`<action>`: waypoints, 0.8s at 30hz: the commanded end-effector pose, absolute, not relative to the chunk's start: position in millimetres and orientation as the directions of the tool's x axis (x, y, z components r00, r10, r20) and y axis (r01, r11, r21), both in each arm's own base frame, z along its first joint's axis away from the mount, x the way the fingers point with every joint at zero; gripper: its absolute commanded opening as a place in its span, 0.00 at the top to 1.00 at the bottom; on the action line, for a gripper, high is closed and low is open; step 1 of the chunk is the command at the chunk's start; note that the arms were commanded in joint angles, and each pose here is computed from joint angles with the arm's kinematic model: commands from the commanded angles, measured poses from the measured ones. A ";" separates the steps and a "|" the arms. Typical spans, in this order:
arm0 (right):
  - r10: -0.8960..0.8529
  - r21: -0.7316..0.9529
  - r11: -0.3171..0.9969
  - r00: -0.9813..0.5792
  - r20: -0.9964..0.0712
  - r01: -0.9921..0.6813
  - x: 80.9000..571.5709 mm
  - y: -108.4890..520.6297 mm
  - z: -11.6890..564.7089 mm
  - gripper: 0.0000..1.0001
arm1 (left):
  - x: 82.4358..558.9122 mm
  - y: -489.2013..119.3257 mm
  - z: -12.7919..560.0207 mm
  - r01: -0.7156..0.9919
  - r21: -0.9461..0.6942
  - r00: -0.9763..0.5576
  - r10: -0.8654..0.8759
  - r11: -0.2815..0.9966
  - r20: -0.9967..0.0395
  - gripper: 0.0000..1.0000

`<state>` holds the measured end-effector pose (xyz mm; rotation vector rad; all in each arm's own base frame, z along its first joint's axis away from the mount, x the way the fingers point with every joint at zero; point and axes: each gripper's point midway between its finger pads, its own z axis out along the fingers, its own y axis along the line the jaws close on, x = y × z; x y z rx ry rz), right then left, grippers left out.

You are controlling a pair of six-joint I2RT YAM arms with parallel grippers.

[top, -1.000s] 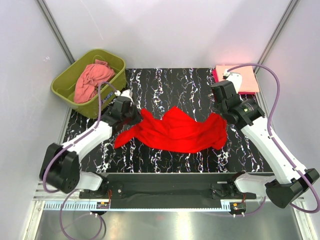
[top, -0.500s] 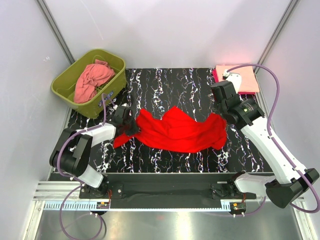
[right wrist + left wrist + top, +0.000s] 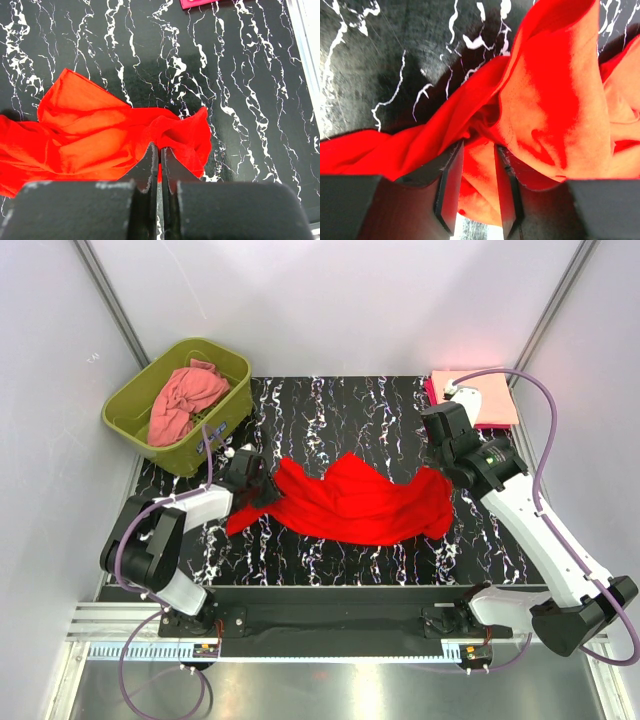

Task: Fold and stack the t-shirts
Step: Flatten the tshirt out

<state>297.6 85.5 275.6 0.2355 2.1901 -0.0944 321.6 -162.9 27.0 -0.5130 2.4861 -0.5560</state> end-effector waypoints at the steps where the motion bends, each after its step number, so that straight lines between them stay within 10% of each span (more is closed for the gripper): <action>1: 0.148 0.045 0.979 -0.547 -0.824 0.197 303.8 88.2 281.0 1.00 | 348.7 -160.5 43.5 -0.233 -0.488 -0.728 -0.483 0.841 -0.486 0.63; 24: 0.133 0.035 0.983 -0.561 -0.817 0.181 306.9 92.2 273.3 1.00 | 377.0 -167.2 52.2 -0.228 -0.493 -0.705 -0.492 0.840 -0.511 0.62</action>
